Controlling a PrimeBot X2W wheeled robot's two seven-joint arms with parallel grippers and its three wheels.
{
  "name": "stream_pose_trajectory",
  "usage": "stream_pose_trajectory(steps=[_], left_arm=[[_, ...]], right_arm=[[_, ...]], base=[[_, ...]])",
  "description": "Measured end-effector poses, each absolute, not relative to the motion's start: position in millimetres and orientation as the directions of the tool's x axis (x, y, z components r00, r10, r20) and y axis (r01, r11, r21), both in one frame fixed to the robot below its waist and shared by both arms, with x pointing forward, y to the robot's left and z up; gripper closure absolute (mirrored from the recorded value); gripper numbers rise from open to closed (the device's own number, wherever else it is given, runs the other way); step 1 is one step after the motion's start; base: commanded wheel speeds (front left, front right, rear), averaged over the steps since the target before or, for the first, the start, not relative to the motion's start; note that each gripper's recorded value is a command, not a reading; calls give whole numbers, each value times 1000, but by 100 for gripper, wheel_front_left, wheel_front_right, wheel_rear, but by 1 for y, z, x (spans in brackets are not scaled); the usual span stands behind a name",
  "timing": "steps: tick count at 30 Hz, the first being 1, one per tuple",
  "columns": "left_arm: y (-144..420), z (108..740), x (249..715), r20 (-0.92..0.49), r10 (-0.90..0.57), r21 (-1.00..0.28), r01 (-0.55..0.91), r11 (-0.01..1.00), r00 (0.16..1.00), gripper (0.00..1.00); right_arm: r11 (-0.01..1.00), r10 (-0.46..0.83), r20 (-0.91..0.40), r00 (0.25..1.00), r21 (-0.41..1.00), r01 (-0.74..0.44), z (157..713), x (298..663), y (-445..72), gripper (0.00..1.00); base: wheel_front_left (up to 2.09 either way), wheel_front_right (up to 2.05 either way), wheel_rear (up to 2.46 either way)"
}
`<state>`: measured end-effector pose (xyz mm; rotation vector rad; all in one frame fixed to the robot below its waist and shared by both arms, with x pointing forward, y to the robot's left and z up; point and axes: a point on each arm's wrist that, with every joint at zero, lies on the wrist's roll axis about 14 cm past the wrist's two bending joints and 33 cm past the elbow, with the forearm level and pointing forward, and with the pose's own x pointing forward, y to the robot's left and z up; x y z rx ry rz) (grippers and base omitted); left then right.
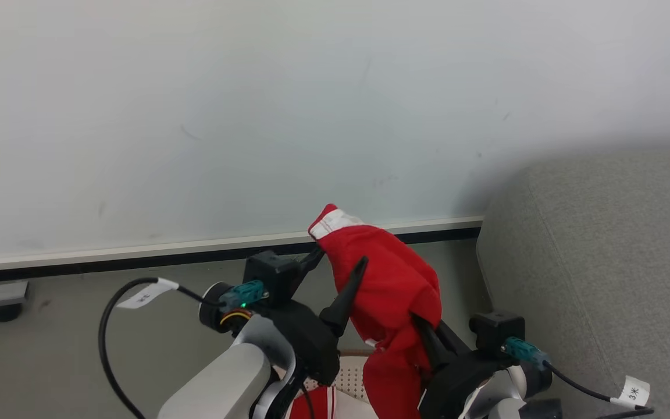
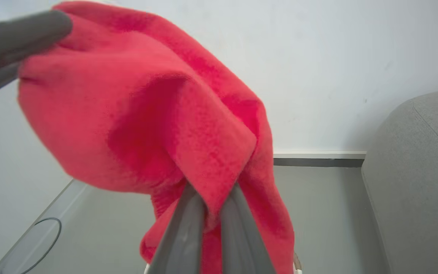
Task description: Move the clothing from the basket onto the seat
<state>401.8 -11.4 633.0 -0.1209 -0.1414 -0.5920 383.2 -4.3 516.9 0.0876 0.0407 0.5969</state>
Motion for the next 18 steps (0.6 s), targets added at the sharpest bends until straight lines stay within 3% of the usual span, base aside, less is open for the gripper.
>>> stream_pose_trajectory(steps=[18], left_arm=[[30,554,396,112,-486,-103,496,862,867,0]], right_arm=[[915,397,4,918,72,-397,528,385,-67,100]], base=[[0,0,0]])
